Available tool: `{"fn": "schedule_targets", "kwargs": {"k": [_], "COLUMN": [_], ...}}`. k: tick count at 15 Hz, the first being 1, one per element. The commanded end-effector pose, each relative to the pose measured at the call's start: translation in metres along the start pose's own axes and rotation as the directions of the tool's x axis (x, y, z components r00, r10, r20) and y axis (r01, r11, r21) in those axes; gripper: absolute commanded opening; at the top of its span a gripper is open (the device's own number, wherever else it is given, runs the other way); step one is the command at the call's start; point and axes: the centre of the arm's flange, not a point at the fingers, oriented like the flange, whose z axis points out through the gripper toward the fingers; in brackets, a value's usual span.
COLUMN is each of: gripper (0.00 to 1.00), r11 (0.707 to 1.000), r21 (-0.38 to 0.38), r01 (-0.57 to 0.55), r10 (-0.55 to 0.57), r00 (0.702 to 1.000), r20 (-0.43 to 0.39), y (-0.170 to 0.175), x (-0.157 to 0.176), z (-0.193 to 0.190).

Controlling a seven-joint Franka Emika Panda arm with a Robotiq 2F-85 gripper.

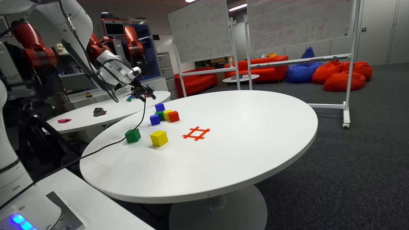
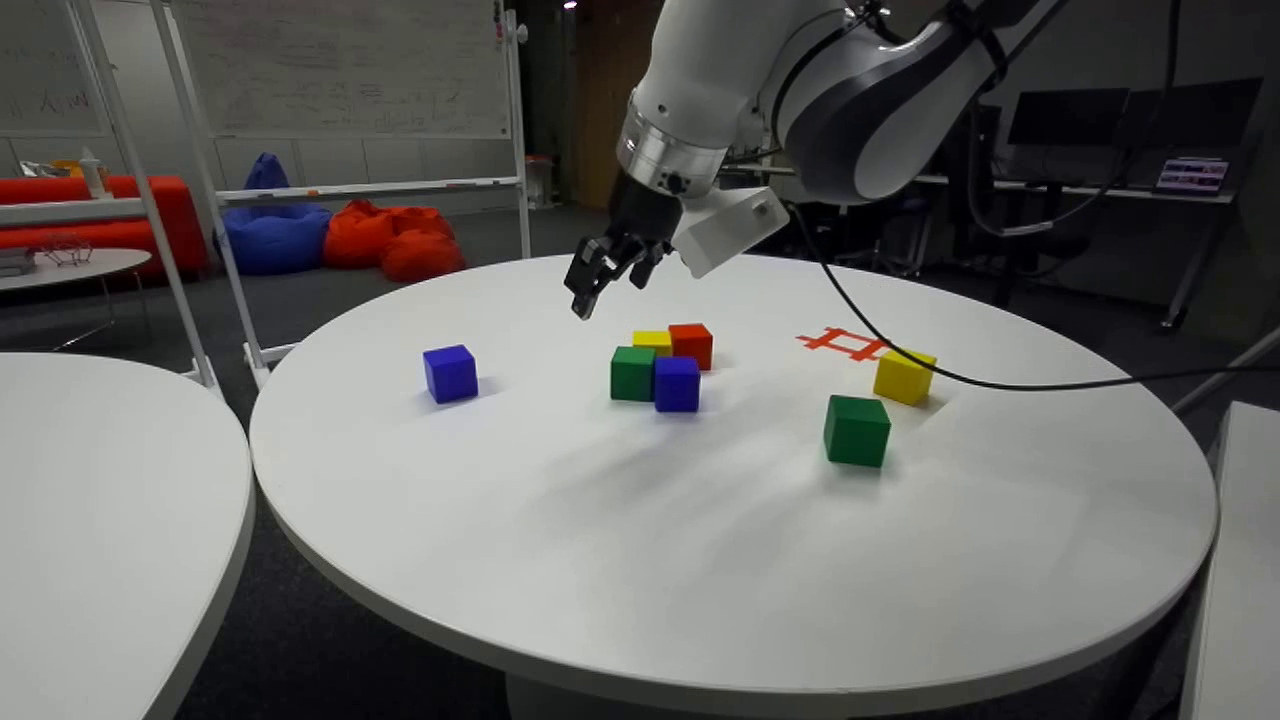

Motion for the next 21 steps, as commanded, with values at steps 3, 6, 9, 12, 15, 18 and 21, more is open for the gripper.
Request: {"fn": "schedule_targets", "kwargs": {"k": [3,6,9,12,15,18,21], "gripper": [1.00,1.00,1.00,1.00,1.00,1.00,1.00], "r11": [1.000,0.996,0.986,0.978,0.974,0.971,0.970], "r21": [-0.001,0.013,0.002,0.019,0.028,0.039,0.039], "r01": [-0.022,-0.090,-0.164,-0.209,-0.224,-0.236,-0.238], "r10": [0.022,0.088,0.160,0.192,0.202,0.208,0.210], "r00": [1.000,0.992,0.966,0.927,0.922,0.913,0.912], "r20": [0.016,0.086,0.201,0.323,0.330,0.351,0.352], "y": [-0.001,-0.008,-0.018,-0.023,-0.035,-0.032,-0.031], "x": [-0.001,-0.008,-0.018,-0.023,-0.027,-0.027,-0.026], "z": [-0.002,-0.006,-0.010,-0.010,-0.003,-0.002,-0.002]}}
